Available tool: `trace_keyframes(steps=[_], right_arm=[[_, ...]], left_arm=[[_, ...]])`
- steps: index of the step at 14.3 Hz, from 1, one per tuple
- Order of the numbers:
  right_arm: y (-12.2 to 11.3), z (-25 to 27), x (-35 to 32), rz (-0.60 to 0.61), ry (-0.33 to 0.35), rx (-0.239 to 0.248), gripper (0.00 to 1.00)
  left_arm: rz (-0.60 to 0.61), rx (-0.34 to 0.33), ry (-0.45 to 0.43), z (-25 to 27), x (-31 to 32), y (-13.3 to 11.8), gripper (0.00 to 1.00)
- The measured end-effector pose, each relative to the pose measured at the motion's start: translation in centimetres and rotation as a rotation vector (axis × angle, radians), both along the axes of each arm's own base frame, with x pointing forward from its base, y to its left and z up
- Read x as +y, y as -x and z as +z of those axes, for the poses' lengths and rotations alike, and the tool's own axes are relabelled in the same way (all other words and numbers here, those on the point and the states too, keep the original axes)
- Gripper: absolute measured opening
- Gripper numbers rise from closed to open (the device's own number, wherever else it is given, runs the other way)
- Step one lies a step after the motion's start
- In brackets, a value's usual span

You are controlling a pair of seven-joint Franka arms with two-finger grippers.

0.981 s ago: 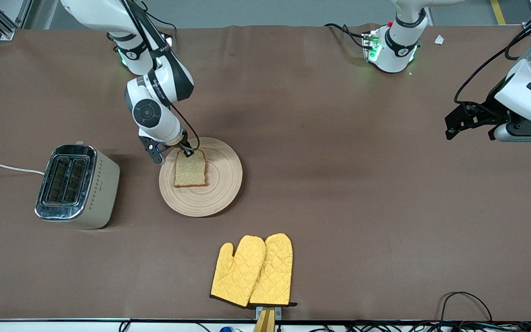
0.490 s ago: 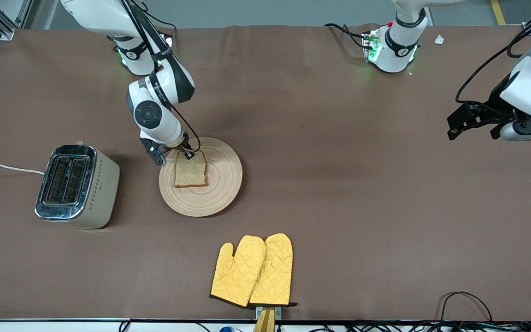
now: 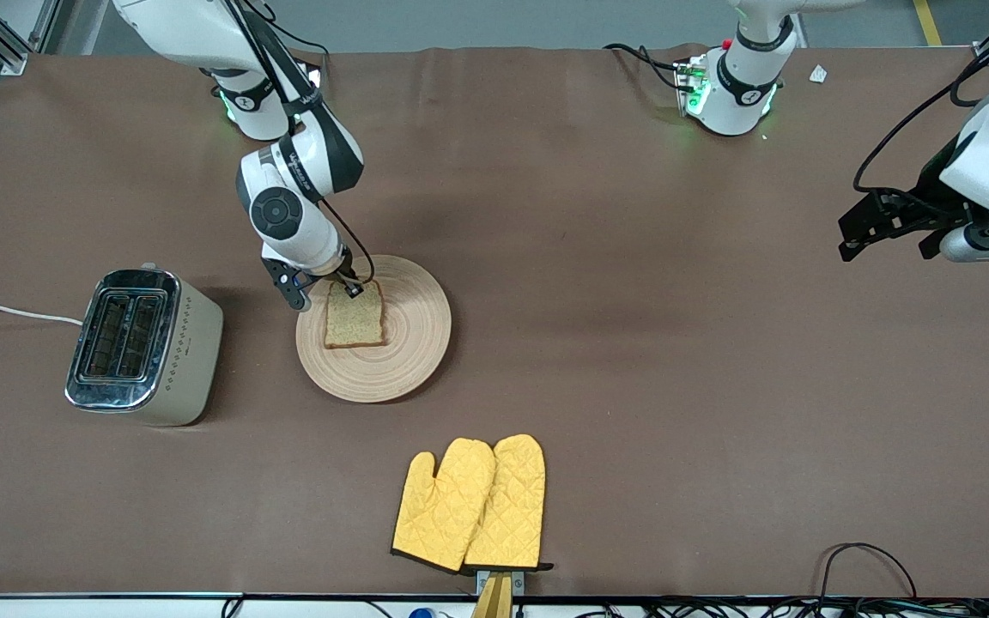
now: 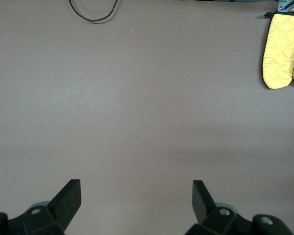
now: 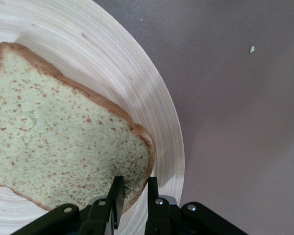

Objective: Move plate and put bread in toaster
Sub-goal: 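Lower the right gripper onto the bread slice and grasp it, then lift the bread slice off the plate with the right gripper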

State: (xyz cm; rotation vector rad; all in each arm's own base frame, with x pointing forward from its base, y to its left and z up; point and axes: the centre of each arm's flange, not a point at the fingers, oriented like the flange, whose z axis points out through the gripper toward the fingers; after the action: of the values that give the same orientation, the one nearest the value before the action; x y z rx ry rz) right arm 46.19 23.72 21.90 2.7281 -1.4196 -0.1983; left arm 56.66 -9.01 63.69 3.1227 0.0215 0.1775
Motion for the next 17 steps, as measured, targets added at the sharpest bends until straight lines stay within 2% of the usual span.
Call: trace_keyframes(steps=[1, 2, 4, 11, 12, 14, 17], right_arm=[[0.0, 0.0, 0.0, 0.000, -0.001, -0.001, 0.16], [0.0, 0.0, 0.0, 0.001, -0.001, -0.002, 0.15], [0.0, -0.1, 0.0, 0.001, 0.000, -0.001, 0.03], [0.0, -0.1, 0.0, 0.004, 0.000, 0.000, 0.01], [0.0, 0.0, 0.2, 0.007, 0.004, 0.009, 0.01], [-0.2, 0.9, 1.0, 0.033, 0.030, 0.061, 0.01], [-1.5, 4.0, 2.4, 0.096, 0.109, 0.114, 0.01]], left_arm=[[0.000, 0.000, 0.000, 0.0, 0.0, 0.0, 1.00], [0.001, 0.000, 0.000, 0.0, 0.0, 0.0, 1.00], [0.001, 0.000, 0.000, 0.0, 0.0, 0.0, 1.00], [0.007, 0.001, 0.000, 0.0, 0.4, -0.1, 1.00], [0.008, 0.002, 0.000, 0.0, 0.5, -0.1, 1.00], [0.008, 0.006, -0.001, -0.1, 0.5, 0.0, 1.00], [0.008, 0.009, -0.001, -0.1, 0.5, 0.0, 1.00]])
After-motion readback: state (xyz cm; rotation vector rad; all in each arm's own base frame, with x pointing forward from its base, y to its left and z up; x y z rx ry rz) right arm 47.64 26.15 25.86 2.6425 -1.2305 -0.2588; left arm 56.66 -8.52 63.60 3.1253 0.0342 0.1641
